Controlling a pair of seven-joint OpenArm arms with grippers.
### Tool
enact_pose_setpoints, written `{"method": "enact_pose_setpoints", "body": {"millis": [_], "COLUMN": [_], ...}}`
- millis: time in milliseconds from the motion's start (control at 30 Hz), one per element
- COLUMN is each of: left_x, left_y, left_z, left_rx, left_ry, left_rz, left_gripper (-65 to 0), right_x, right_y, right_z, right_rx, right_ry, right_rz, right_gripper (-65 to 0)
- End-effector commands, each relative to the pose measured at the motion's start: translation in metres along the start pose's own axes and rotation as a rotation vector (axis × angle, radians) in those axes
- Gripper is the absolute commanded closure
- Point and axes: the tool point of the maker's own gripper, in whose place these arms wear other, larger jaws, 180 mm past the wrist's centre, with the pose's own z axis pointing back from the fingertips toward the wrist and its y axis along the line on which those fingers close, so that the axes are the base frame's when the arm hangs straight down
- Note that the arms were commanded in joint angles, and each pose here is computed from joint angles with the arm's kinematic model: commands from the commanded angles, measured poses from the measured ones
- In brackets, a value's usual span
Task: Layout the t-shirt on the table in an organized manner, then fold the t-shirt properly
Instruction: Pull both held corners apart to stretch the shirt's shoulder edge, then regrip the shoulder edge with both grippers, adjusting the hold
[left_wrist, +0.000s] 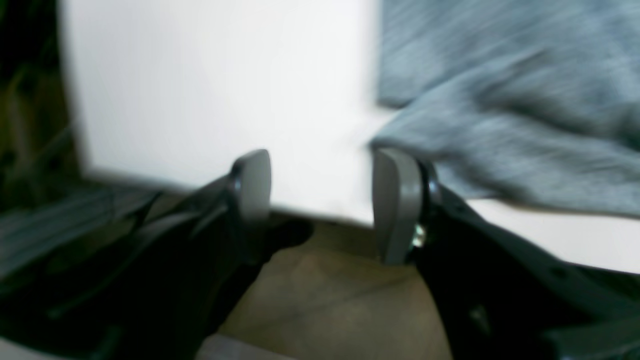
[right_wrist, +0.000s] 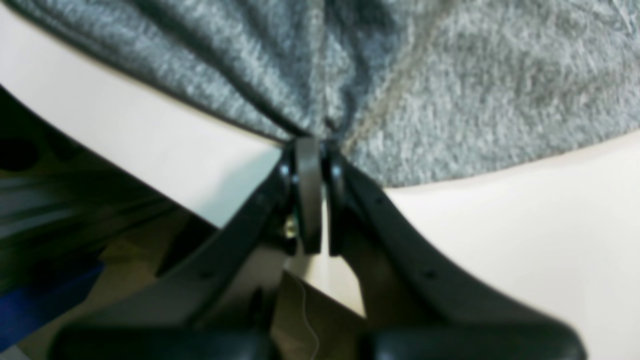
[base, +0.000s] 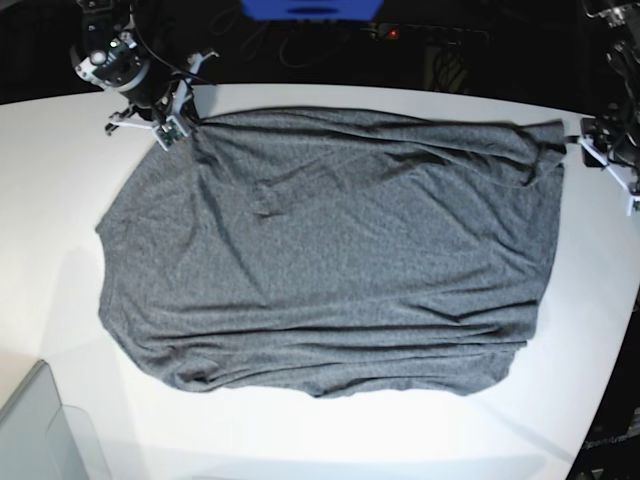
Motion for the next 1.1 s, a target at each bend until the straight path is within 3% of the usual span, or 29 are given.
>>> {"method": "enact_pose_setpoints", "body": {"millis": [0, 200, 400, 833, 1067], "left_x": [0.014, -0.018, -0.052, -0.038, -0.032], "left_y": [0.004, 0.022, 0.007, -0.037, -0.037], "left_z": [0.005, -0.005, -0.013, 0.004, 0.004], "left_rx": [0.005, 0.021, -0.014, -0.062, -0.058], "left_ry": [-0.055, 0.018, 0.067, -0.051, -0.09], "left_rz": [0.011, 0.116, 0.214, 0.19, 0.187], "left_gripper": [-31.9, -32.0, -32.0, -32.0, -32.0], "right_x": [0.006, 0.01, 0.023, 0.03, 0.027], "right_y": [-0.003, -0.001, 0.001, 0.0, 0.001], "right_z": [0.003, 0.002, 0.007, 0.011, 0.012], "right_rx": [-0.008, -0.008, -0.015, -0.025, -0.023], "right_ry": [-0.019, -0.031, -0.069, -0.087, -0.082], "right_rz": [0.003, -0.008, -0.004, 0.007, 0.004], "right_gripper": [0.0, 0.0, 0.0, 0.0, -12.0]}}
